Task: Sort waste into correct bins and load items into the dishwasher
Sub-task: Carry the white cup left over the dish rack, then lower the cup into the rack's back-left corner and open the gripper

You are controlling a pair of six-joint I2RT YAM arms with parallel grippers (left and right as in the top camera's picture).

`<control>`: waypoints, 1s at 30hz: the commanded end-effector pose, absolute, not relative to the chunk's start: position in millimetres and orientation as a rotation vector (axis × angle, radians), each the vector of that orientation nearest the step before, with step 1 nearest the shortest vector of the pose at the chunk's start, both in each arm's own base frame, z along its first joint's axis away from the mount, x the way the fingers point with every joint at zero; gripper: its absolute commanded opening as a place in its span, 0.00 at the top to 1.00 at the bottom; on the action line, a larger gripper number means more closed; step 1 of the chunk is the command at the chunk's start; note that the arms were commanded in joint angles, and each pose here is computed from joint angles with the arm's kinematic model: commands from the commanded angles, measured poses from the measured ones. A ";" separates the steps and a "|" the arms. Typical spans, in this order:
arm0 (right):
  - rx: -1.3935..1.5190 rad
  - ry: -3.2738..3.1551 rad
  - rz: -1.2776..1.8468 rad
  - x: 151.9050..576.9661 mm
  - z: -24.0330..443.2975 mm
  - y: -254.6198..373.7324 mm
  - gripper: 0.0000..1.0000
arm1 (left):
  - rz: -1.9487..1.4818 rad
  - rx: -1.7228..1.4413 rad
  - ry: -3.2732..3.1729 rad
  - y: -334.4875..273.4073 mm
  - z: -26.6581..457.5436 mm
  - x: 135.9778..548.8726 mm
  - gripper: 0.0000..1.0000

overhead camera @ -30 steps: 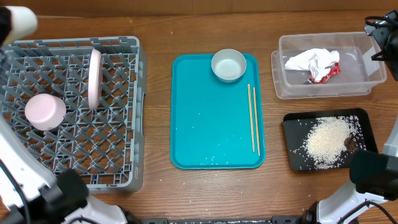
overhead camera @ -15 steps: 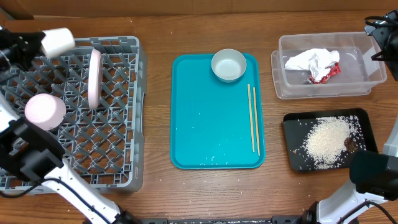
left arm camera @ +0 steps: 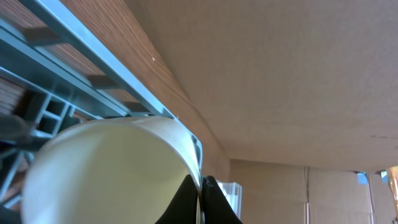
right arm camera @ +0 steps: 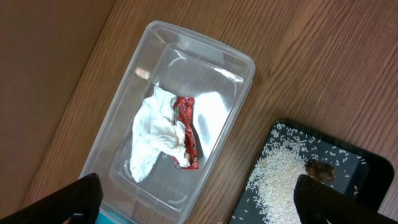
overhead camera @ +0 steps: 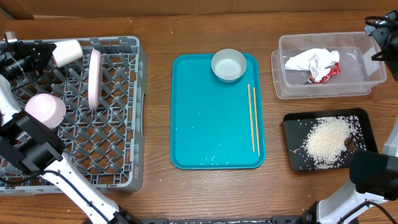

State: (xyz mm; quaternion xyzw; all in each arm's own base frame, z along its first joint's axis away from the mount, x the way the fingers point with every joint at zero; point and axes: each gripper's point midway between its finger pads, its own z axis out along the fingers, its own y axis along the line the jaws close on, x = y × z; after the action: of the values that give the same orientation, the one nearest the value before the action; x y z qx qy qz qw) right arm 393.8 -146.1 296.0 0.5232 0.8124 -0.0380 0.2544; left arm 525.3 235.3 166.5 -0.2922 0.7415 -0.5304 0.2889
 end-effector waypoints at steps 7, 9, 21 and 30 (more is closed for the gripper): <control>1.413 2.172 -0.099 392.1 307.3 -146.9 0.00 | -1.418 -0.812 2.011 235.3 130.7 528.4 0.96; 1.413 2.172 -0.099 392.1 307.3 -146.9 0.00 | -1.408 -0.835 2.020 236.8 127.8 526.9 0.96; 1.413 2.172 -0.099 392.2 307.4 -146.9 0.00 | -1.289 -1.014 2.074 273.0 103.2 493.5 0.96; 1.413 2.172 -0.099 392.1 307.3 -146.9 0.00 | -1.188 -1.100 2.119 293.4 88.1 474.6 0.91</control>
State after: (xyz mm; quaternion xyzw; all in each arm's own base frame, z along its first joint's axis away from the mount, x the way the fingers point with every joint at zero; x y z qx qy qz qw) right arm 393.7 -146.0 295.9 0.5234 0.8124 -0.0378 0.2542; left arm 491.0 267.9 142.1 -0.3555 0.7371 -0.5124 0.2602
